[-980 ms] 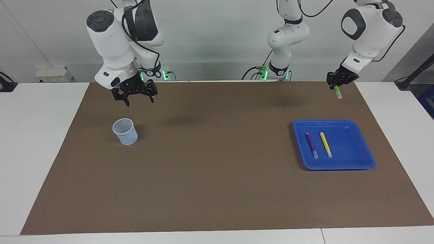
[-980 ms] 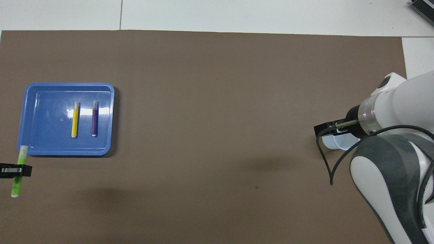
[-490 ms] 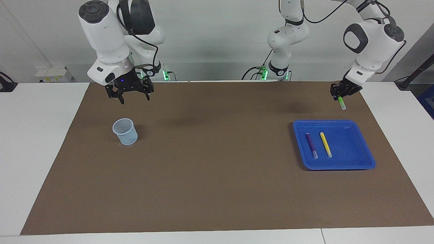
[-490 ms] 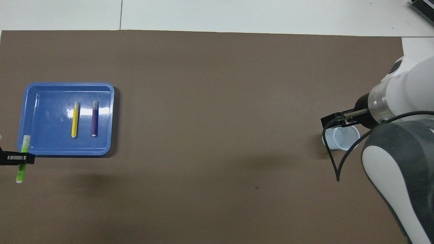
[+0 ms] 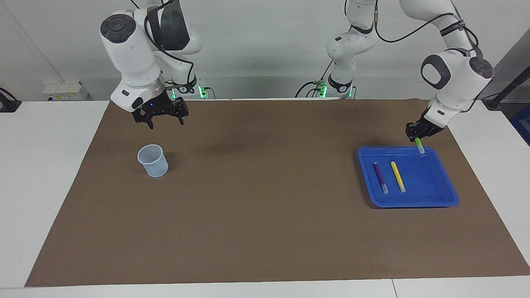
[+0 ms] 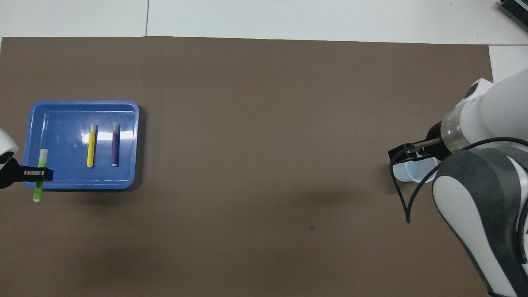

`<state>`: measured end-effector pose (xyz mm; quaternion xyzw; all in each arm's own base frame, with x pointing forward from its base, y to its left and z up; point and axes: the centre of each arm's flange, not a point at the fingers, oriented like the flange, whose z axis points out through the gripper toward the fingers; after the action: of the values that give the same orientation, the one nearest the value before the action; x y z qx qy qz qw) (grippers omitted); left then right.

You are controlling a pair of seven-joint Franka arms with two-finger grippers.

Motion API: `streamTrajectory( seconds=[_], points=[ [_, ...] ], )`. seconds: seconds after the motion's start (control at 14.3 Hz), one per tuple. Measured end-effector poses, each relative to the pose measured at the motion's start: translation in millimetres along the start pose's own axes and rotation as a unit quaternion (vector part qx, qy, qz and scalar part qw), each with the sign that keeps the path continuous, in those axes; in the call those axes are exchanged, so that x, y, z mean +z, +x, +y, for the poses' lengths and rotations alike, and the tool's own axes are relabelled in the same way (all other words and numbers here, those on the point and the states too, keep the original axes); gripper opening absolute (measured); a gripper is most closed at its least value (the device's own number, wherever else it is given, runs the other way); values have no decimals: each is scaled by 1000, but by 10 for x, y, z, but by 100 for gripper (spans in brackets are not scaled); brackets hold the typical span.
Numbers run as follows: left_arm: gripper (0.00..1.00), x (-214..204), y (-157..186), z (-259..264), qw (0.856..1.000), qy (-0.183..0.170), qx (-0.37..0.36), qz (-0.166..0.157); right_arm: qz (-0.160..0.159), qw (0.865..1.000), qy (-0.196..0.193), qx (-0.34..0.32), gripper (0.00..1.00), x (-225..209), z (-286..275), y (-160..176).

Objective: Right arm passes pens to left for tray arrangement
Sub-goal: 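Lower the green pen into the blue tray and open the left gripper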

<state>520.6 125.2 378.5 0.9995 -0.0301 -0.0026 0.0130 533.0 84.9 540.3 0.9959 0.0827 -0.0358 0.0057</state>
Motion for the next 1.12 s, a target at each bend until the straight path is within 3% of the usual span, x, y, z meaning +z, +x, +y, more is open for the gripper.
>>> streamTrajectory(
  seconds=[0.21,0.63,0.98,1.12],
  points=[
    [18,204,164,-80,1000,16,15,2,0,1000,0,-2,100,11,-20,-33],
    [18,702,361,-157,1000,14,18,17,4,1000,0,2,100,-27,19,-50],
    [16,791,403,-175,999,17,19,30,19,1000,0,2,100,-41,22,-18],
    [30,789,416,-154,999,18,21,34,26,1000,0,5,100,-19,54,8]
  ],
)
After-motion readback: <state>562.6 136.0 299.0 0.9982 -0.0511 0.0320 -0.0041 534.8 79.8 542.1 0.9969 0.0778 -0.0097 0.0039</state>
